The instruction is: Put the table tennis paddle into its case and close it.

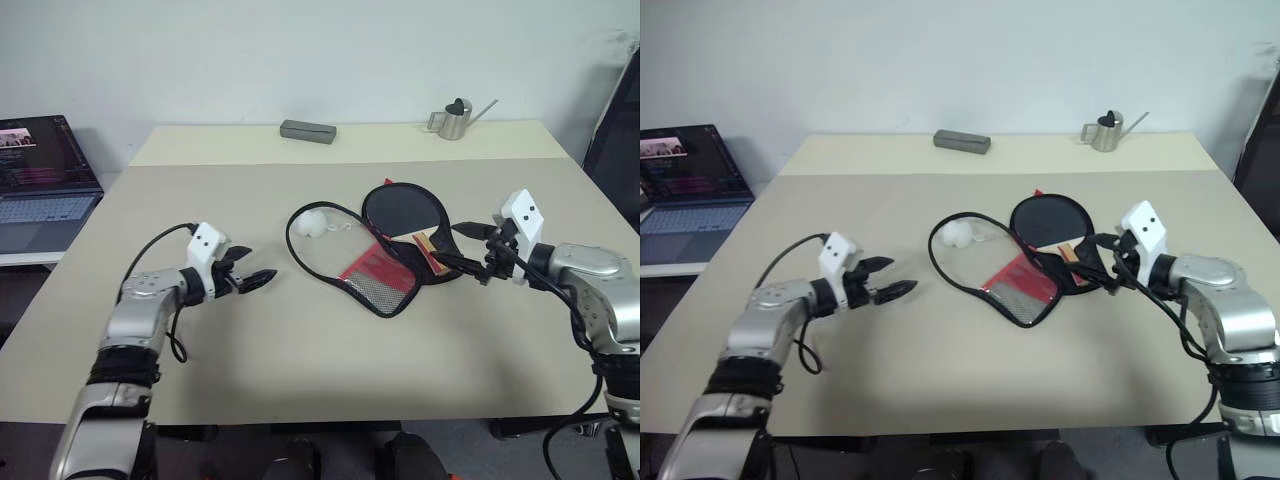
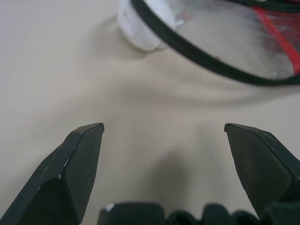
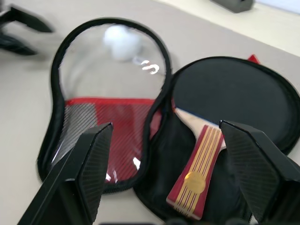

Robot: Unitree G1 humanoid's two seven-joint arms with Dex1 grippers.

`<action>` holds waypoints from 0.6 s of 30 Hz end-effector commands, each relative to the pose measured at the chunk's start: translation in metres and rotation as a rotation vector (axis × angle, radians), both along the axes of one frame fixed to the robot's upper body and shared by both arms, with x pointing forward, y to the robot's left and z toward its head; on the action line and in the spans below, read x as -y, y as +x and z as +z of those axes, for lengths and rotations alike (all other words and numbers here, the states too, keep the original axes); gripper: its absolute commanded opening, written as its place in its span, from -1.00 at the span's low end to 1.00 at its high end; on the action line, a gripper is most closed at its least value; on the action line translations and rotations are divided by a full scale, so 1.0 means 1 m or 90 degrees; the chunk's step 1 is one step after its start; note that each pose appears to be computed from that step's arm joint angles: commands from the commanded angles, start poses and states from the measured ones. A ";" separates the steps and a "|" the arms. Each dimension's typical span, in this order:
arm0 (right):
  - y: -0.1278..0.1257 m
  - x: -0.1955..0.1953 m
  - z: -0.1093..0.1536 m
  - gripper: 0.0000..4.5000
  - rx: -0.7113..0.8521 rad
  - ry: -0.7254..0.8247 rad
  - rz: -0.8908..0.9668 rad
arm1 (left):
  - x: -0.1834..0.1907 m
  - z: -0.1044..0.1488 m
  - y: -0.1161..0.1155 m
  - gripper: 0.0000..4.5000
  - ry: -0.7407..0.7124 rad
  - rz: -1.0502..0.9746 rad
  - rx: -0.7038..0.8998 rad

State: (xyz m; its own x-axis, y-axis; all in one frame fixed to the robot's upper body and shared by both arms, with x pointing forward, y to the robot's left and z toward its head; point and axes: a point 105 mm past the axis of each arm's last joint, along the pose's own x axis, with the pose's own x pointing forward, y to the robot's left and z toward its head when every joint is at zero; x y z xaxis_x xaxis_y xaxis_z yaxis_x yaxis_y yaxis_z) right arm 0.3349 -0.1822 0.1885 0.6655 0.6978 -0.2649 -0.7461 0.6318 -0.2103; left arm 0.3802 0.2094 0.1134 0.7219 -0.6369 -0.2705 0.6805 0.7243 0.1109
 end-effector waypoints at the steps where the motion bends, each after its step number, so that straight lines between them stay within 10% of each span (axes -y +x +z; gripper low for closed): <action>1: -0.016 -0.004 0.024 0.75 0.028 0.012 0.063 | 0.012 0.007 0.009 1.00 0.009 -0.026 0.023; 18: -0.037 0.018 0.077 0.75 0.076 0.008 0.109 | 0.057 -0.003 0.026 1.00 -0.005 -0.100 0.010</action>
